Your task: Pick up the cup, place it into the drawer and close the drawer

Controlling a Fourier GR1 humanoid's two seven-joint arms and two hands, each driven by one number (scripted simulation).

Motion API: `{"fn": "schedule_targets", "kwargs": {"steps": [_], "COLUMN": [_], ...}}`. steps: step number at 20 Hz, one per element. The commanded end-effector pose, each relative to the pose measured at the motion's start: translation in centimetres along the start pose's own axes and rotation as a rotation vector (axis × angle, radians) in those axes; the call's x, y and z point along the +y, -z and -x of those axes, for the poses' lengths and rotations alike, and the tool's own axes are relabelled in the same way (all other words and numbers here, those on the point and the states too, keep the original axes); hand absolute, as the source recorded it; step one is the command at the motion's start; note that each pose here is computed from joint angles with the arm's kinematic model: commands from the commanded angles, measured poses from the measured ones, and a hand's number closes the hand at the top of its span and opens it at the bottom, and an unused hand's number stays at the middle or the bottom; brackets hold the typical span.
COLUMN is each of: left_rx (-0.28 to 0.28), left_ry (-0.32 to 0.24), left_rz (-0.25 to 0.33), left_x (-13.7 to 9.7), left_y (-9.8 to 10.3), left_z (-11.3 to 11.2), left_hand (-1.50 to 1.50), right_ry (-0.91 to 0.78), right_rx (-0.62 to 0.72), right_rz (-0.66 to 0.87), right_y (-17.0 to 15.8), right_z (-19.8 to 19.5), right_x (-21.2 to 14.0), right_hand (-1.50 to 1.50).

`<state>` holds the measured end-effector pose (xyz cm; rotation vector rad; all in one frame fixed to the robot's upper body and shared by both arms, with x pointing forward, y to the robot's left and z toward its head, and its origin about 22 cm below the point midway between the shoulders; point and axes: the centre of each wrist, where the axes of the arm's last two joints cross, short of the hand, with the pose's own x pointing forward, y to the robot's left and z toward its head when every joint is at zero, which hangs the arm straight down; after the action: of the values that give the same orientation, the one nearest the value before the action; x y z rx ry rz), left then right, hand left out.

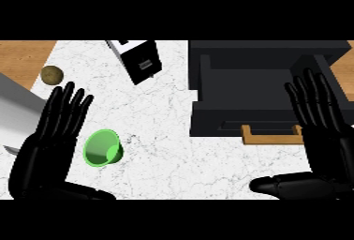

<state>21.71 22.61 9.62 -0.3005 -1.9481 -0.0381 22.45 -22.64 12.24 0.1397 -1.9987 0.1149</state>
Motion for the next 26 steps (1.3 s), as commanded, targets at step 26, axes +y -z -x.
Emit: {"fn": "schedule_targets", "kwargs": {"steps": [26], "left_rx": [0.200], "left_ry": [0.105], "left_rz": [-0.145], "left_x": [7.2], "left_y": [-6.1], "left_z": [9.1], "left_hand": [-1.50], "right_ry": [-0.002], "right_rx": [-0.005], "right_rz": [-0.008], "right_y": [0.8], "right_z": [-1.1], "right_x": [-2.7], "right_hand": [-1.50]}}
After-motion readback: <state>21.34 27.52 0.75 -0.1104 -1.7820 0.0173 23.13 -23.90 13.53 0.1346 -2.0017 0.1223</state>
